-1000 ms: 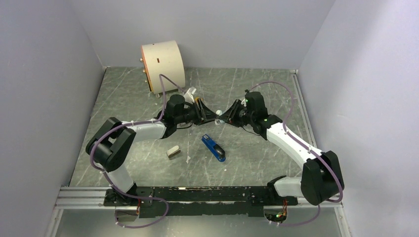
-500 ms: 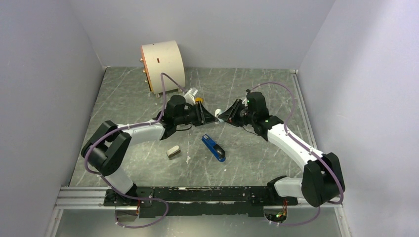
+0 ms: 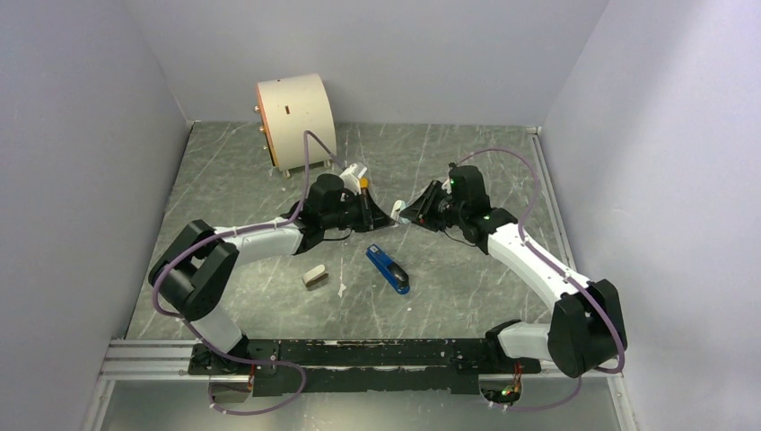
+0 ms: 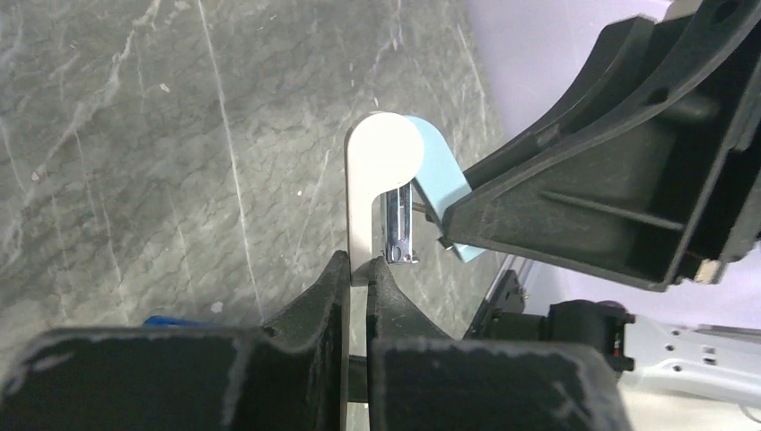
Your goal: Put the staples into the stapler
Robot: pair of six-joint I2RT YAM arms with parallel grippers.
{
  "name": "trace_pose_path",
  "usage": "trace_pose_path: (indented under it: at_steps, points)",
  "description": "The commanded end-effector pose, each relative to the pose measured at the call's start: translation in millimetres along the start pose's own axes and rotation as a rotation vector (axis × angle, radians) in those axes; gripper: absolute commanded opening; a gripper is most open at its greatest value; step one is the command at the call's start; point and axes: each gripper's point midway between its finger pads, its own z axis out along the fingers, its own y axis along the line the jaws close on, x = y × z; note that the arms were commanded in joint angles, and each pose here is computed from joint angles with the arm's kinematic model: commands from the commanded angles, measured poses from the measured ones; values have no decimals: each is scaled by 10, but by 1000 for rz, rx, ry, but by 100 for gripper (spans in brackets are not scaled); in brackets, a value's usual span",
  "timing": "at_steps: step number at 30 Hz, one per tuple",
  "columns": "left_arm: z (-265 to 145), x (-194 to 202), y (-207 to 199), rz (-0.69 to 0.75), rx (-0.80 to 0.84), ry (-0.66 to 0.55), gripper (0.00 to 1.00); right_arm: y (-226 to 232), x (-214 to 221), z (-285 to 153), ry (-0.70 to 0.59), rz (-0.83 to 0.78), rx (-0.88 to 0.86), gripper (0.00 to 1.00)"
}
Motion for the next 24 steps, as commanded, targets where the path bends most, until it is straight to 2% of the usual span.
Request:
trace_pose_path:
  at_steps: [1, 6, 11, 18, 24]
  points:
    - [-19, 41, 130, 159, -84, 28, 5, 159, -419, -168, -113, -56, 20, 8]
    - [-69, 55, 42, 308, -42, 46, 5, 59, -571, -173, -117, -92, 86, 12]
    - [-161, 17, -67, 431, -6, 28, 5, -12, -641, -180, -113, -109, 93, 21]
    - [-234, 40, -248, 556, 79, 30, 5, 13, -680, -174, -97, -123, 32, 25]
    - [-318, 60, -306, 633, 119, 15, 5, 63, -712, -202, -81, -120, -51, 33]
